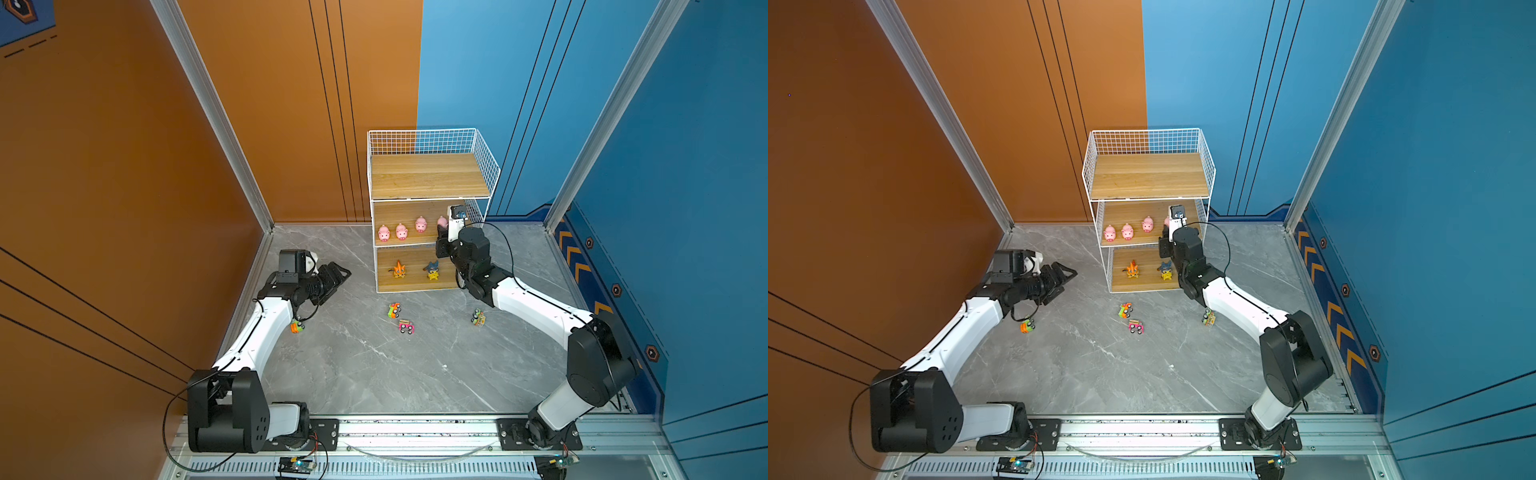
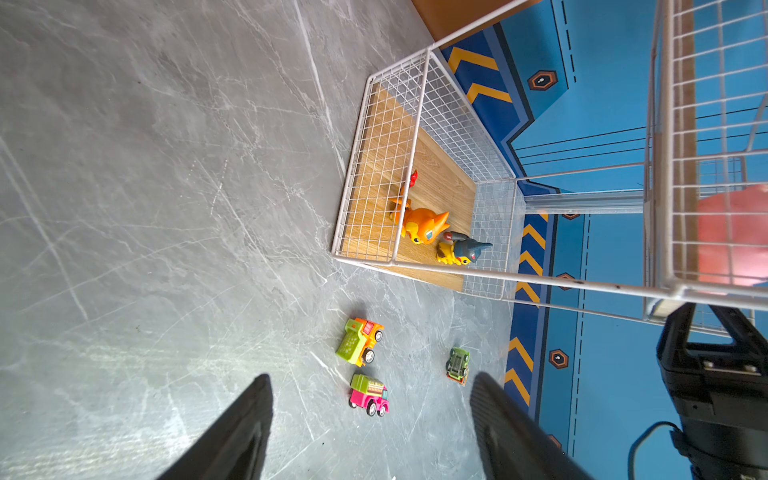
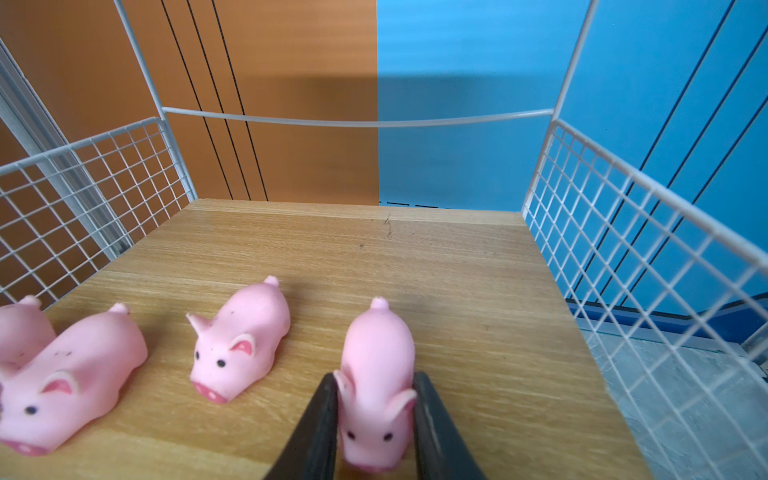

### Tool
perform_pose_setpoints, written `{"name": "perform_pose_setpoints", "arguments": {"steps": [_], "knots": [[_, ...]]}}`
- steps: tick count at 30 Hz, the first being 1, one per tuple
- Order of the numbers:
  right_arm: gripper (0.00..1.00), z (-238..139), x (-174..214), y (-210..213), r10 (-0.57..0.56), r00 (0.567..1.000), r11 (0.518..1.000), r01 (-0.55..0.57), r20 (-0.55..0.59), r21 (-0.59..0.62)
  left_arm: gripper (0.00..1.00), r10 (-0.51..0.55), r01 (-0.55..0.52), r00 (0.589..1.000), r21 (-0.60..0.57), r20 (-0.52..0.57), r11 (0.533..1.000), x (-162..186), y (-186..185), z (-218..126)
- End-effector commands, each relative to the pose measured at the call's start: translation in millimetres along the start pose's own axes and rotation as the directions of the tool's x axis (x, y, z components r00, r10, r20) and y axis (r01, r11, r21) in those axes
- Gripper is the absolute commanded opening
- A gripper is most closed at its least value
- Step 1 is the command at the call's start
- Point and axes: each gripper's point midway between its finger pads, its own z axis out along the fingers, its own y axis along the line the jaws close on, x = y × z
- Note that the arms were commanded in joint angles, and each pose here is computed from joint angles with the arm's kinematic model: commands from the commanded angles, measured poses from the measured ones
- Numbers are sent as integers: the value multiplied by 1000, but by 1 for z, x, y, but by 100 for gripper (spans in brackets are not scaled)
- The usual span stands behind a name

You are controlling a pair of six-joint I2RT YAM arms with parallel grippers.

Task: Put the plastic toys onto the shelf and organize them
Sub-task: 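Set the pig beside the other pigs and open the right gripper, then withdraw the right gripper down toward the floor cars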

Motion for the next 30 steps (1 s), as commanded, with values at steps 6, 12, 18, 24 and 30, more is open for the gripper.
{"name": "perform_pose_setpoints", "arguments": {"steps": [6,12,18,24,30], "knots": [[42,-4,-24,-5,30,998,999,-31,53,19,76,-6,6,1000,11,-10,1000,2,2,-1],[46,-18,-37,-4,32,996,999,-33,80,7,76,-9,9,1000,6,-9,1000,2,4,0],[55,-41,-42,-1,29,996,999,-28,85,-17,76,-14,14,1000,-3,-7,1000,1,7,1],[60,-73,-26,4,23,999,999,-21,39,-47,77,-22,22,1000,-10,-2,1000,-1,11,1],[63,-112,15,6,27,997,998,-31,-75,-58,77,-30,30,1000,-23,1,999,-3,16,2]]}}
